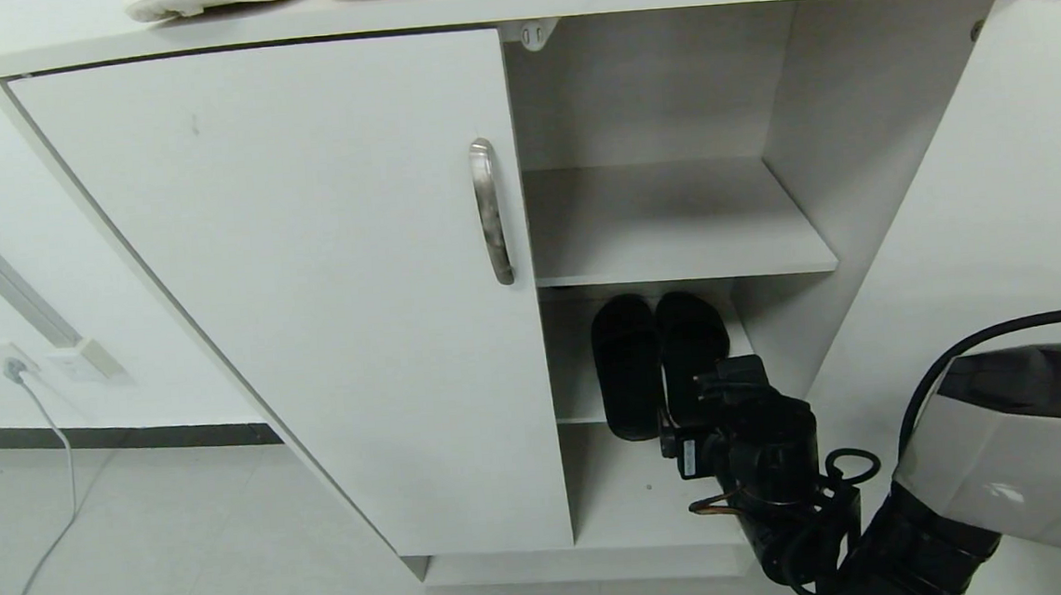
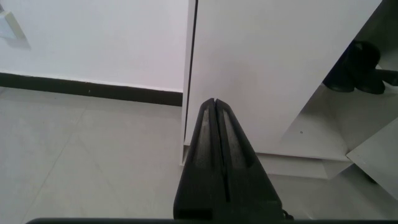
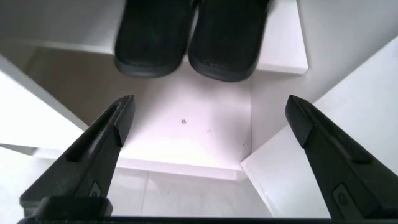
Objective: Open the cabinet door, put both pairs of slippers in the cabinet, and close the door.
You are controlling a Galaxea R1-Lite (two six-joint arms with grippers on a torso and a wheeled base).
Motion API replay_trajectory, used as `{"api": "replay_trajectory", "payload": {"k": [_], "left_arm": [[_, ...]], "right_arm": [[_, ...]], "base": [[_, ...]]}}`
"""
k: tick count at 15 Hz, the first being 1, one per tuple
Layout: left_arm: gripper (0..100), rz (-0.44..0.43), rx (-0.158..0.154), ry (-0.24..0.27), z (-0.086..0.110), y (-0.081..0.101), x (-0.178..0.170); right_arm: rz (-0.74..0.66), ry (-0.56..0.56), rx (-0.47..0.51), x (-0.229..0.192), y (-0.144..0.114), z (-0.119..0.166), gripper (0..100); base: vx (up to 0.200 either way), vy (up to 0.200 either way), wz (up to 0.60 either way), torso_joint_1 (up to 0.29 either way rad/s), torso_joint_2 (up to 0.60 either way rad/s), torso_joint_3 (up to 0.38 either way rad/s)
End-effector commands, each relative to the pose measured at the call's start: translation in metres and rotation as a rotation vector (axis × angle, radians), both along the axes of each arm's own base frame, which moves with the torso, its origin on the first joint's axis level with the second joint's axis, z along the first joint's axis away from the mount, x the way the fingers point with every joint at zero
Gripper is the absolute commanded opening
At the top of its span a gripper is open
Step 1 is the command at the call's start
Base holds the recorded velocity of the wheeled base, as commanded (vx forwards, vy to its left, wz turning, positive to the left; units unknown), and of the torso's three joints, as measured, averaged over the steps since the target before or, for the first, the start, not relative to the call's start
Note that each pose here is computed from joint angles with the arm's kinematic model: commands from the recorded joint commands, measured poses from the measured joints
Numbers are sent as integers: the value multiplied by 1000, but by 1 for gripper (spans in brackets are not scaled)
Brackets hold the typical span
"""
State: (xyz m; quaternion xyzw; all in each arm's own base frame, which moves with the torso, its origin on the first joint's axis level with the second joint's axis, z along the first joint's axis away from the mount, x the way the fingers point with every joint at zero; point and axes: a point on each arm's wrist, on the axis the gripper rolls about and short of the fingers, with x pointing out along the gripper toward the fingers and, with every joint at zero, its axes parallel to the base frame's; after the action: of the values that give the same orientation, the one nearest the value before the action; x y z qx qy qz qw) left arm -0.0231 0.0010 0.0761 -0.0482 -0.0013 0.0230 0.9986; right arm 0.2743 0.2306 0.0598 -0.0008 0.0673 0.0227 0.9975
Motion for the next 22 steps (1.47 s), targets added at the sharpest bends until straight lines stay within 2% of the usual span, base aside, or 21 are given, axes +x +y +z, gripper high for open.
{"api": "replay_trajectory", "payload": {"k": [1, 5, 18, 22], "left_arm": [[0, 0, 0, 2, 0, 0, 0], [0, 1, 0, 0, 0, 0, 0], [0, -5, -3, 2, 0, 0, 0], [0, -3, -2, 2, 0, 0, 0]], "right_arm": [[2, -1, 0, 0, 0, 0, 100], [4, -2, 1, -1, 1, 0, 100], [8, 12, -11, 1, 3, -9, 100], [11, 11, -11, 1, 3, -8, 100]], "base": [[-200, 0, 0, 2, 2, 2], [-200, 0, 0, 1, 2, -1], [0, 0, 0, 0, 0, 0], [0, 0, 0, 1, 1, 170]]}}
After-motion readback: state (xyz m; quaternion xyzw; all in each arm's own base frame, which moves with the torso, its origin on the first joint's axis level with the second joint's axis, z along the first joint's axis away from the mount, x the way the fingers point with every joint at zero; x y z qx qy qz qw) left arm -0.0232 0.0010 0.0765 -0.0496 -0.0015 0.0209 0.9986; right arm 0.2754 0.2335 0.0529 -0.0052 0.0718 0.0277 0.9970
